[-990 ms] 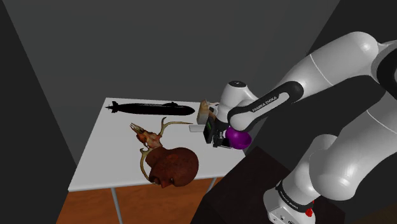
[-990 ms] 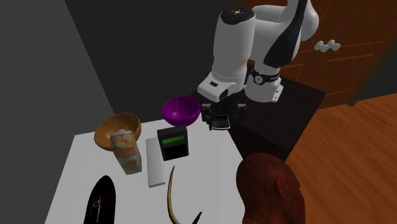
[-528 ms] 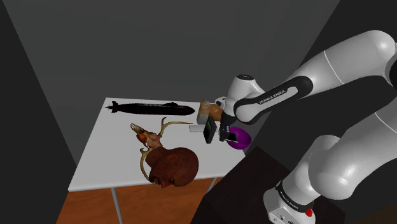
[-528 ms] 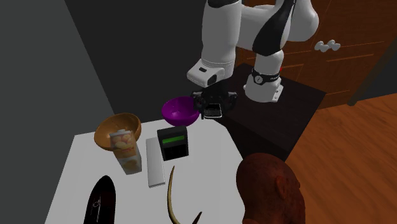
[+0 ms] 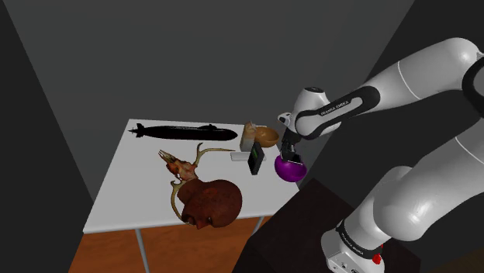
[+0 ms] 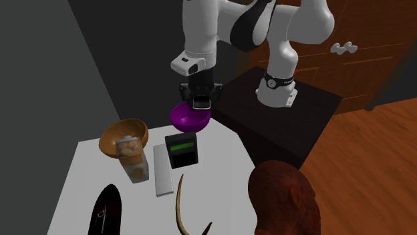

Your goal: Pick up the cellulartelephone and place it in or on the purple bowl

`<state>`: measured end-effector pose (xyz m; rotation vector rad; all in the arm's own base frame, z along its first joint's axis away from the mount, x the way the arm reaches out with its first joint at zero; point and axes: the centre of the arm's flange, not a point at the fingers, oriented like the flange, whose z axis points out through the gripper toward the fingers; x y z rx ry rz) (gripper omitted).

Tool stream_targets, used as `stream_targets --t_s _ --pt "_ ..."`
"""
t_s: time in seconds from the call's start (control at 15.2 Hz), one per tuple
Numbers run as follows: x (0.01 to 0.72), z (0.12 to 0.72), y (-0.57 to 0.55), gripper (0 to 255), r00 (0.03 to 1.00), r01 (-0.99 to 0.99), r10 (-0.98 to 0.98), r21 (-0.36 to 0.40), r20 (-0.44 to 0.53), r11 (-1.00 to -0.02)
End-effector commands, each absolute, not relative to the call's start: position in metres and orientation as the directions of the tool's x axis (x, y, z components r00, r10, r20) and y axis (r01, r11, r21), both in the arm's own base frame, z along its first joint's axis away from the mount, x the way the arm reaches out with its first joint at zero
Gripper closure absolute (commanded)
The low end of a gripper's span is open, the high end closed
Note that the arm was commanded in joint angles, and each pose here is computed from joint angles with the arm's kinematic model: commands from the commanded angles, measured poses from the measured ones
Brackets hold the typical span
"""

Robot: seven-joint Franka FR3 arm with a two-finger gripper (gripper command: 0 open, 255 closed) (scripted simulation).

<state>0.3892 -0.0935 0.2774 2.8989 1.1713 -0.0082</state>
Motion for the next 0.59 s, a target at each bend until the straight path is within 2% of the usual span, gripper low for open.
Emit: stream_targets --t_s 0.0,0.2,0.53 --pt "0.387 0.28 -0.123 255 0.718 0.696 0.696 0.012 -0.011 -0.718" --pt "0.385 0.282 -0.161 255 0.718 0.696 0.696 0.012 -0.011 -0.718" --pt "0.385 0.255 -0.161 255 0.718 0.696 0.696 0.012 -0.011 -0.718"
